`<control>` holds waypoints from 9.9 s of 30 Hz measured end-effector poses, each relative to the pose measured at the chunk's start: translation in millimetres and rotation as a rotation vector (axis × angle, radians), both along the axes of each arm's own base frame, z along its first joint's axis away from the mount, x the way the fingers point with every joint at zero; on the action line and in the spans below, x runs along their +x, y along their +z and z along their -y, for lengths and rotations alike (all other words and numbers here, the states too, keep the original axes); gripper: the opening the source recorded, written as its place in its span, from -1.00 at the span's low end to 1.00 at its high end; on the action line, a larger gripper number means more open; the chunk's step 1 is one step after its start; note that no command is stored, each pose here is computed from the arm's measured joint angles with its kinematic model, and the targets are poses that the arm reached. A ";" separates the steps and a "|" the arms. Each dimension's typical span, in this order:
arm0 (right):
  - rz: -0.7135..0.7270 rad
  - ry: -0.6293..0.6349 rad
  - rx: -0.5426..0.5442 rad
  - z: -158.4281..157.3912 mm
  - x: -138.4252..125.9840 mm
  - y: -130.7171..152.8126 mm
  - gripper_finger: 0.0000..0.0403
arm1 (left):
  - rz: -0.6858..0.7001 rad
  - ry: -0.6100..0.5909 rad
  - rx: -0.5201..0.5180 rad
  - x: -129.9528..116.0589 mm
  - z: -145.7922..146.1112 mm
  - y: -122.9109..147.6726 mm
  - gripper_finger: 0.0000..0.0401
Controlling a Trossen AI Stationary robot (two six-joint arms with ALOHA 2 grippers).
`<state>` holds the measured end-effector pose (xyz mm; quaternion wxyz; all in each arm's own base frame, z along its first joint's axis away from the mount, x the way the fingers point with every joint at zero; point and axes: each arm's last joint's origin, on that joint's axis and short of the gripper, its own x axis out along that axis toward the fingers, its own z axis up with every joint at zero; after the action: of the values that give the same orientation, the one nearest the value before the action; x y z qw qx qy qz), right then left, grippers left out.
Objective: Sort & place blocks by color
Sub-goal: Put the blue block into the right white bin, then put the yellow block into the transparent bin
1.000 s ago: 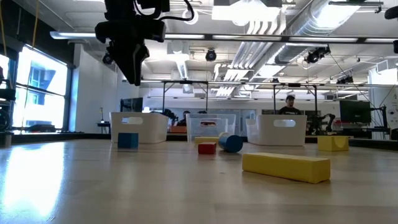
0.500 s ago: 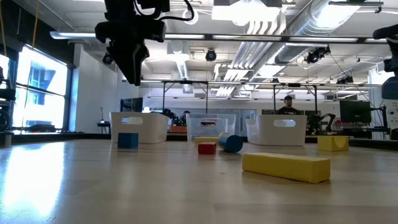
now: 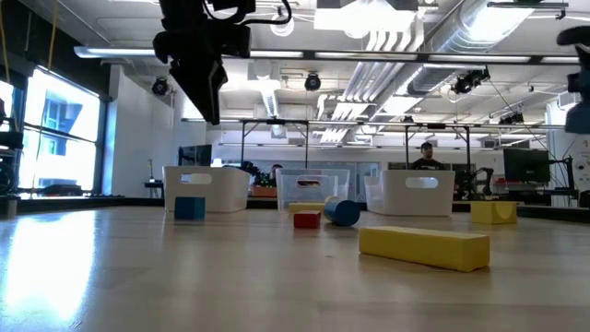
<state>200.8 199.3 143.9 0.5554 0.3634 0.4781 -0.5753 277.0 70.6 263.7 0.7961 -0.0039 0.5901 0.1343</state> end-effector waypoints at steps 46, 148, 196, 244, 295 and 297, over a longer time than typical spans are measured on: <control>-0.038 0.282 -0.335 270.8 51.3 92.9 -0.46 | 0.017 -0.058 -0.033 7.4 46.6 -0.1 0.06; 1.162 0.838 -0.188 81.6 114.3 154.2 0.13 | 0.210 0.011 0.347 -32.9 43.2 11.7 0.06; 0.155 0.759 0.295 19.2 191.6 42.7 0.13 | 0.244 0.031 0.308 -30.9 43.8 12.0 0.06; -0.069 0.794 -0.076 40.8 213.7 49.8 -0.50 | 0.157 0.037 0.076 -40.8 49.8 3.7 0.06; 0.099 0.655 0.092 423.0 211.6 80.3 -0.39 | 0.019 0.076 0.030 -55.8 72.0 -2.3 0.06; 0.096 0.662 0.090 423.0 211.6 80.3 -0.30 | 0.020 0.061 0.030 -55.8 75.3 -2.3 0.06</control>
<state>412.4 -223.8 224.2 0.7173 0.2390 0.5685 -0.3242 221.2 -4.8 261.4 0.7974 -0.0113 0.5797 0.1672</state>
